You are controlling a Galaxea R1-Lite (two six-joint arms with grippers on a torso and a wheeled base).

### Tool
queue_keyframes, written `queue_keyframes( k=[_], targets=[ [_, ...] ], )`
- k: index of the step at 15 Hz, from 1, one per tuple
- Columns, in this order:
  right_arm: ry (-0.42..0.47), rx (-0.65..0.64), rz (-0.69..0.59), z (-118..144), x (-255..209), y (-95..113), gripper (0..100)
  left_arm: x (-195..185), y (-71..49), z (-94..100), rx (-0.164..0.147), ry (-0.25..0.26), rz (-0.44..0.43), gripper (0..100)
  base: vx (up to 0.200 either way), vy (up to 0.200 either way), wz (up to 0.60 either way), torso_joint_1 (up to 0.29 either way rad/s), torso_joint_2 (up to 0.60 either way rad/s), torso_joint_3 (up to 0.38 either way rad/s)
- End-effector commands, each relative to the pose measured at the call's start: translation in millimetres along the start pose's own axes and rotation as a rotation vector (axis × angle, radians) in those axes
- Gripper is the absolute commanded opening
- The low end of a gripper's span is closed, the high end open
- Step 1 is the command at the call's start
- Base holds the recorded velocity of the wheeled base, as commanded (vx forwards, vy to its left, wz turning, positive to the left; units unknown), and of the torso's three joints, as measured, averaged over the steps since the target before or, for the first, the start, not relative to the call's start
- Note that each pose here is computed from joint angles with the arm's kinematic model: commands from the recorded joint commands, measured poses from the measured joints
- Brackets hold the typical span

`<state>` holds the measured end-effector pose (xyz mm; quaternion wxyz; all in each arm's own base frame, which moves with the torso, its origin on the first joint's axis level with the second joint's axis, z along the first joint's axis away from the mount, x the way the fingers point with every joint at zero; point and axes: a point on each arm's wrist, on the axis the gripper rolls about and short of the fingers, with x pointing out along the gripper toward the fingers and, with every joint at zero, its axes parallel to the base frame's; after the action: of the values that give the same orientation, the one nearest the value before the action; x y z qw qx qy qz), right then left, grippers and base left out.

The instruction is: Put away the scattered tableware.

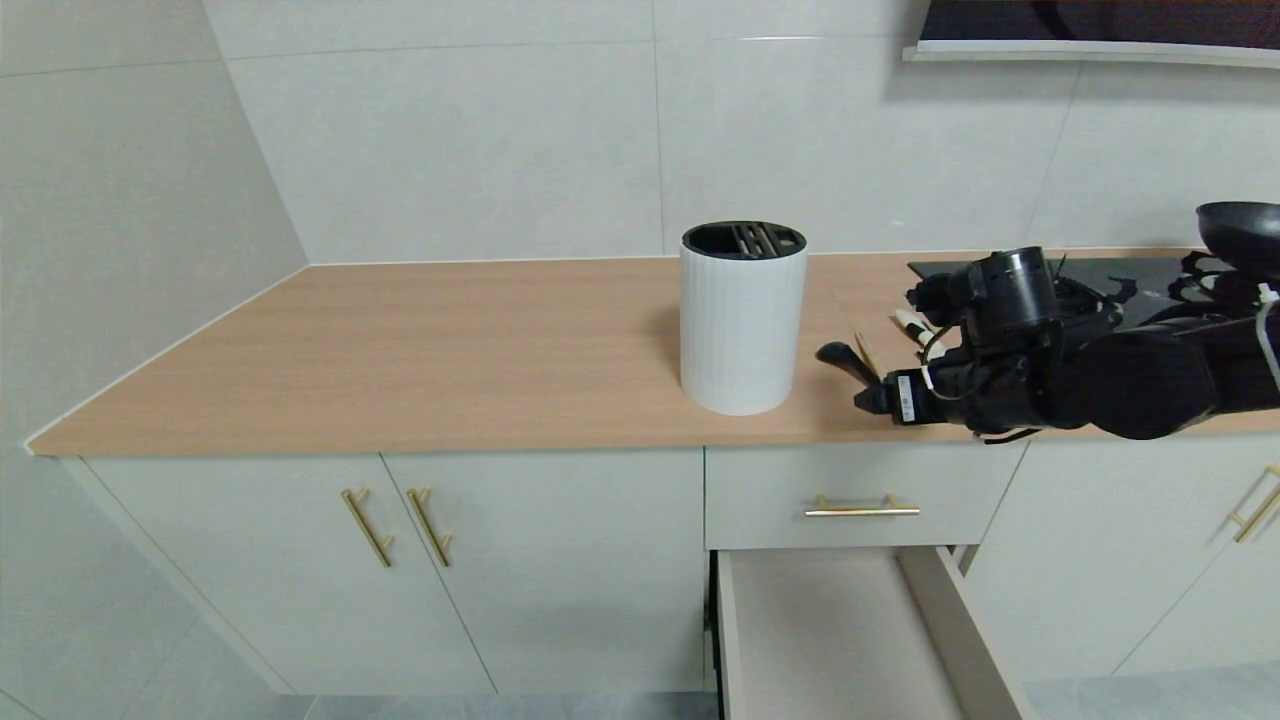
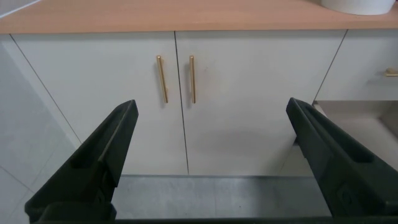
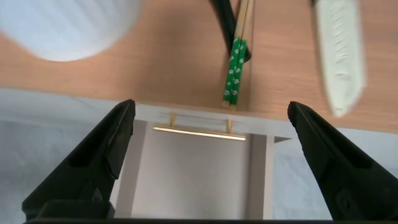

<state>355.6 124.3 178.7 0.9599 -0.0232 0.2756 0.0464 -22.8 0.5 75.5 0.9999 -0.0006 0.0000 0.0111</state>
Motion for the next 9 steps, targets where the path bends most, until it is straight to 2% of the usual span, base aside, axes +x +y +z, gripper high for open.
queue_keyframes(
  k=[1,6,9],
  targets=[
    [0.044,0.009,-0.016,-10,23,1,100,0,0.0,0.0,0.000,0.002,0.001,100,0.000,0.000,0.00,0.000,0.00,0.000],
    [0.019,0.100,-0.061,-2,42,-3,100,0,0.0,0.0,0.000,0.002,0.001,100,0.000,0.000,0.00,0.000,0.00,0.000],
    [0.027,0.111,-0.081,-4,51,-4,100,0,0.0,0.0,0.000,0.002,-0.001,100,0.000,0.000,0.00,0.000,0.00,0.000]
  ],
)
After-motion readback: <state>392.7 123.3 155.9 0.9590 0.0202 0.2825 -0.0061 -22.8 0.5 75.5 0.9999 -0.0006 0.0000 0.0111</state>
